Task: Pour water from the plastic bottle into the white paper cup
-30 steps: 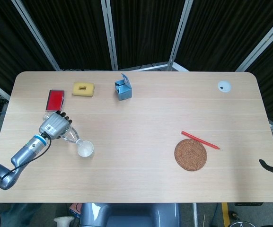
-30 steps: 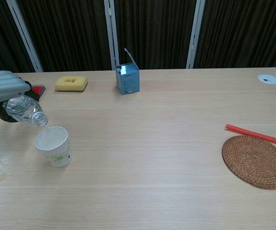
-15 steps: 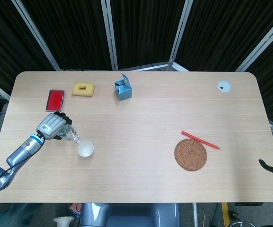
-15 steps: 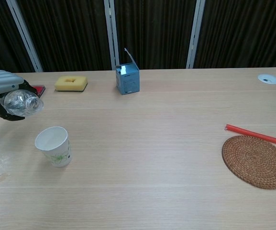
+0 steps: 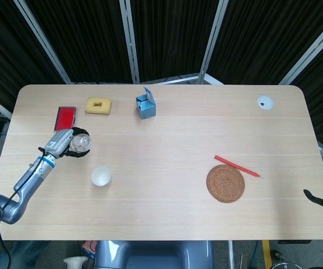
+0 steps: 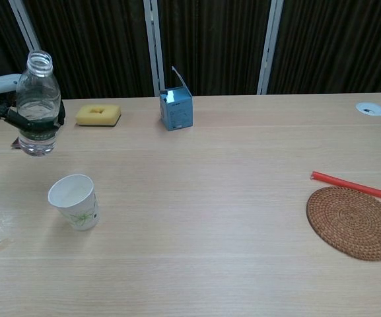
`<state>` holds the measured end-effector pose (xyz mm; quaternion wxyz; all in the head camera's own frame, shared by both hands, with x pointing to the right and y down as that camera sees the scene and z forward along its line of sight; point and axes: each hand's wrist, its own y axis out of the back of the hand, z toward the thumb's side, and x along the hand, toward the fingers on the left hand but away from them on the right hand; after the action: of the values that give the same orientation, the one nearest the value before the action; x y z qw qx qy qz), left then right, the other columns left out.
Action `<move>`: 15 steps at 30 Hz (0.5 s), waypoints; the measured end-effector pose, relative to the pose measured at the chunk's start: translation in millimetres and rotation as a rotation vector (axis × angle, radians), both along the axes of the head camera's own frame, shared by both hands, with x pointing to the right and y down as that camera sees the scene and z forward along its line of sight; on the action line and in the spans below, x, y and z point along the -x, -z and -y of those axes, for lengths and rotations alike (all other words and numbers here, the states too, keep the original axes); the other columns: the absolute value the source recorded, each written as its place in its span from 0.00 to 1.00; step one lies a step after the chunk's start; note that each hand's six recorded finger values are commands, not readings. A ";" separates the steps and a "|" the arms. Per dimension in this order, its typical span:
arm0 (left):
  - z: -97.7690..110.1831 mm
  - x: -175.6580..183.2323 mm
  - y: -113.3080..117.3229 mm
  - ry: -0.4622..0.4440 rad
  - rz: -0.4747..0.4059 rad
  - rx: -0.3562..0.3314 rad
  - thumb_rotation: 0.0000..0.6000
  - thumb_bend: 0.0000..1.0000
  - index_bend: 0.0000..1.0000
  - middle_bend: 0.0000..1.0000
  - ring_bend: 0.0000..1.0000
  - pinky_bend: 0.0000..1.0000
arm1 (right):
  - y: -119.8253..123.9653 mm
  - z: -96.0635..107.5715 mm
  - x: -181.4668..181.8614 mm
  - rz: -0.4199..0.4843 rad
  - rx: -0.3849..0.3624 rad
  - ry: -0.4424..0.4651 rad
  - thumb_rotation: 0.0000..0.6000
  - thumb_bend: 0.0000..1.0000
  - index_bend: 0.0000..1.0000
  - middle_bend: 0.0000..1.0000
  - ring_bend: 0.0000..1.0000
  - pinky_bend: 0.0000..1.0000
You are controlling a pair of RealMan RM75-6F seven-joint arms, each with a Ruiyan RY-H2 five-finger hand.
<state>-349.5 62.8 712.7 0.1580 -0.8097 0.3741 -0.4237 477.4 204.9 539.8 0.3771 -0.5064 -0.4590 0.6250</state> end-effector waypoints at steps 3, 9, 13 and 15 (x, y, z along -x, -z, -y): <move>5.0 -13.9 -0.1 0.126 -0.145 0.046 1.00 0.50 0.60 0.45 0.29 0.33 | -0.2 0.5 0.2 -0.001 -0.001 0.000 1.00 0.00 0.00 0.00 0.00 0.00; 2.9 -40.8 -11.1 0.251 -0.289 0.107 1.00 0.49 0.59 0.45 0.29 0.33 | -0.9 0.3 -3.0 0.003 0.002 -0.011 1.00 0.00 0.00 0.00 0.00 0.00; -1.8 -52.7 -22.9 0.299 -0.332 0.156 1.00 0.49 0.59 0.45 0.29 0.33 | 0.1 0.9 -5.6 0.005 -0.001 -0.018 1.00 0.00 0.00 0.00 0.00 0.00; -4.3 -56.9 -29.6 0.313 -0.340 0.176 1.00 0.48 0.59 0.46 0.29 0.33 | -0.3 1.0 -6.5 0.006 0.002 -0.021 1.00 0.00 0.00 0.00 0.00 0.00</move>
<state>-292.6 67.2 742.3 -0.0457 -0.8123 0.4778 -0.3313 483.9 203.9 540.1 0.3689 -0.5037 -0.4648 0.6278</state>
